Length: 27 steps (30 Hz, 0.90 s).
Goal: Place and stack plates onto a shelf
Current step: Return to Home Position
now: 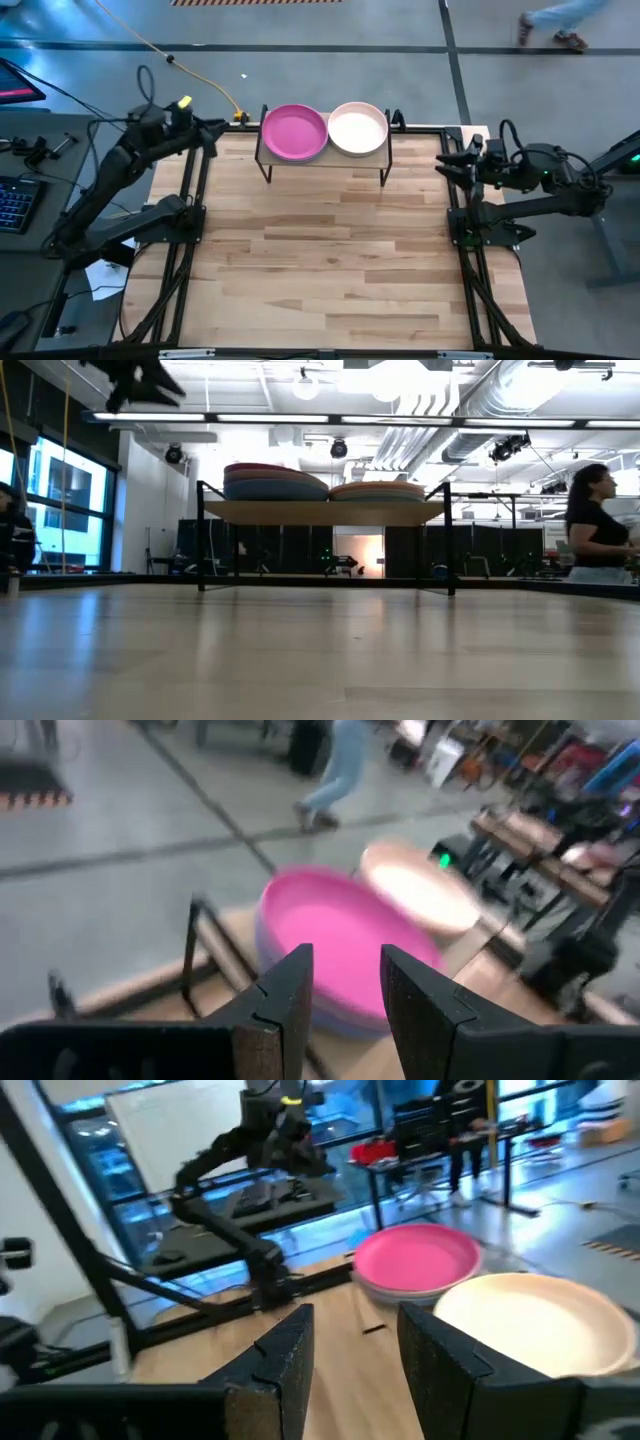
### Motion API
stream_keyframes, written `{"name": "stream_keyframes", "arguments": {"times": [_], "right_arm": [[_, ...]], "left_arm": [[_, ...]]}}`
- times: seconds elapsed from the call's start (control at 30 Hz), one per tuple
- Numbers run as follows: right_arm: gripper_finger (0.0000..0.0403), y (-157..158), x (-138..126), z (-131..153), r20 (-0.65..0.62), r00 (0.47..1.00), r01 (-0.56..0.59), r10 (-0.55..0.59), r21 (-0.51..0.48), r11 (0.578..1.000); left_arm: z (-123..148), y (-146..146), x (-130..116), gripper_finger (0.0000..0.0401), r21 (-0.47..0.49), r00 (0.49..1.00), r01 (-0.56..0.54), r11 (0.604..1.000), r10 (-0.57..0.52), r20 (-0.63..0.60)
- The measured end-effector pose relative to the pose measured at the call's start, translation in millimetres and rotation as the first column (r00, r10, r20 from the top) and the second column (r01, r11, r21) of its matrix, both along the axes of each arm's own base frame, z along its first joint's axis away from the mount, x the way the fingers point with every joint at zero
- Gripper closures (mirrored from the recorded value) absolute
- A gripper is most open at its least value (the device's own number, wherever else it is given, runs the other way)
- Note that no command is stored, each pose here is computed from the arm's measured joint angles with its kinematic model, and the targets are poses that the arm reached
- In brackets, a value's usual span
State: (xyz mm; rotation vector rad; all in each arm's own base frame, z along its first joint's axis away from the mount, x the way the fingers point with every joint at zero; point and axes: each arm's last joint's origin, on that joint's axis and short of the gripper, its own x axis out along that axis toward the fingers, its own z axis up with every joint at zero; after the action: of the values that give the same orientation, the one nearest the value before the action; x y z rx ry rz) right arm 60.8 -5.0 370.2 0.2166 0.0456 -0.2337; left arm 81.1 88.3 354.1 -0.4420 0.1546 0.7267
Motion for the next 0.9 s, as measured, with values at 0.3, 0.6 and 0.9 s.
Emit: {"name": "stream_keyframes", "arguments": {"times": [0.3, 0.6, 0.9], "right_arm": [[0.0273, 3.0, -1.4, -9.5, -0.117, 0.986, -0.125, 0.115, -0.088, 0.988], [0.0273, 2.5, -0.5, -22.2, -0.127, 0.987, -0.105, 0.095, -0.078, 0.991], [0.0273, 2.0, 16.0, -89.1, -0.047, 0.998, -0.042, 0.043, 0.023, 0.999]], "left_arm": [[-60.5, 10.2, 17.0, 0.0293, 0.014, 0.982, 0.173, 0.985, -0.173, 0.078], [-98.2, -3.2, 13.9, 0.0293, 0.108, 0.949, 0.192, 0.975, -0.212, 0.231], [-114.6, -19.1, 14.0, 0.0300, 0.125, 0.916, 0.275, 0.953, -0.299, 0.268]]}}
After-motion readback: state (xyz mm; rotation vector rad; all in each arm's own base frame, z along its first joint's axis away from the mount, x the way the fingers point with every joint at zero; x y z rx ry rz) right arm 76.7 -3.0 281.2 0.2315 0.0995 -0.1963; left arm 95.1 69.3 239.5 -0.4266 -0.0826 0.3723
